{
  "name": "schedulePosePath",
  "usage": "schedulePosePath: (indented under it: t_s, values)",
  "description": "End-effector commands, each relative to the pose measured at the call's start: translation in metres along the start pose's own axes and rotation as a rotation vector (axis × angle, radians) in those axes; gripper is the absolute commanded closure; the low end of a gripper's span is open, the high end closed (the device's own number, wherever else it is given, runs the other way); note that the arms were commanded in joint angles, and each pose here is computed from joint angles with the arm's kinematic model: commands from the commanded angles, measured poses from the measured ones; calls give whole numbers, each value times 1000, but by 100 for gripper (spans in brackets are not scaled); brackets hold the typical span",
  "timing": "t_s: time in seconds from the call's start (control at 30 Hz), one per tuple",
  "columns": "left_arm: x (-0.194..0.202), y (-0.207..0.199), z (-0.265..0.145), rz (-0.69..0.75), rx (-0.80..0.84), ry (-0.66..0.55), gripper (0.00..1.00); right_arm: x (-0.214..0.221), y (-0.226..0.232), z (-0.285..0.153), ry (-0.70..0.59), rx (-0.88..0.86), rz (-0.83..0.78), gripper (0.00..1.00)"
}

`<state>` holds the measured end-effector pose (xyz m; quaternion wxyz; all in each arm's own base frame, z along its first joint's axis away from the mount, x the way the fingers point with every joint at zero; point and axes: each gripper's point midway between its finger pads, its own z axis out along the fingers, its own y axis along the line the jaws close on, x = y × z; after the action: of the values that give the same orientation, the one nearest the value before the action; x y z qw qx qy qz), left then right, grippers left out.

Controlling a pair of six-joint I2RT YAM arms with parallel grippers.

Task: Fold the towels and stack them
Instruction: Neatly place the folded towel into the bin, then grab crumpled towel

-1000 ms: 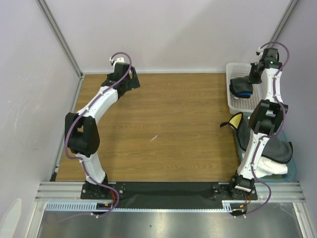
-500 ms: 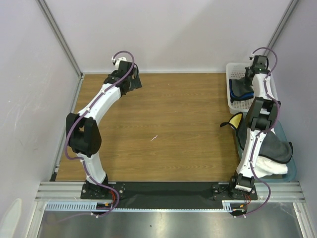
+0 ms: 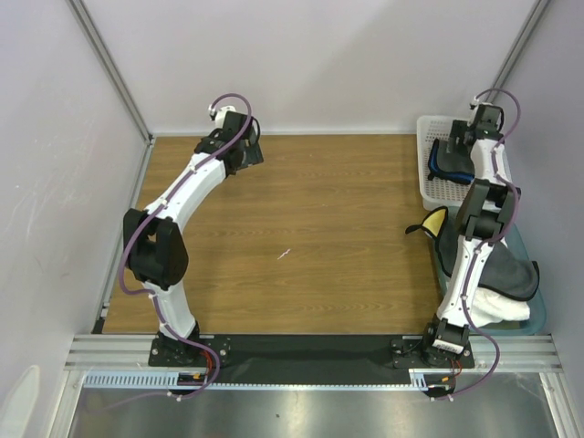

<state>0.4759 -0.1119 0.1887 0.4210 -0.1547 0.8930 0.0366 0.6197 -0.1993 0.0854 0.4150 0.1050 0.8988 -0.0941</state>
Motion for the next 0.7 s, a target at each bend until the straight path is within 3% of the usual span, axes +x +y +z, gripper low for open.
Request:
schedulePosePath:
  t_s: [0.0, 0.13, 0.27, 0.43, 0.63, 0.67]
  values:
    - [-23, -7, -10, -19, 18, -57, 4, -53, 18, -27, -117, -27, -47, 13]
    - [-36, -16, -7, 11, 52, -85, 4, -89, 27, -68, -170, 23, -61, 0]
    - [-55, -29, -6, 36, 92, -133, 4, -132, 31, -118, -279, 38, -33, 0]
    - [-79, -42, -19, 35, 161, -192, 3, -172, 44, -175, -388, -75, 89, 0]
    - [-88, -46, -52, 30, 239, -159, 2, -162, 46, -233, -340, -75, 258, 0]
    - [-89, -43, -62, 20, 246, -158, 2, -165, 43, -259, -355, -68, 293, 0]
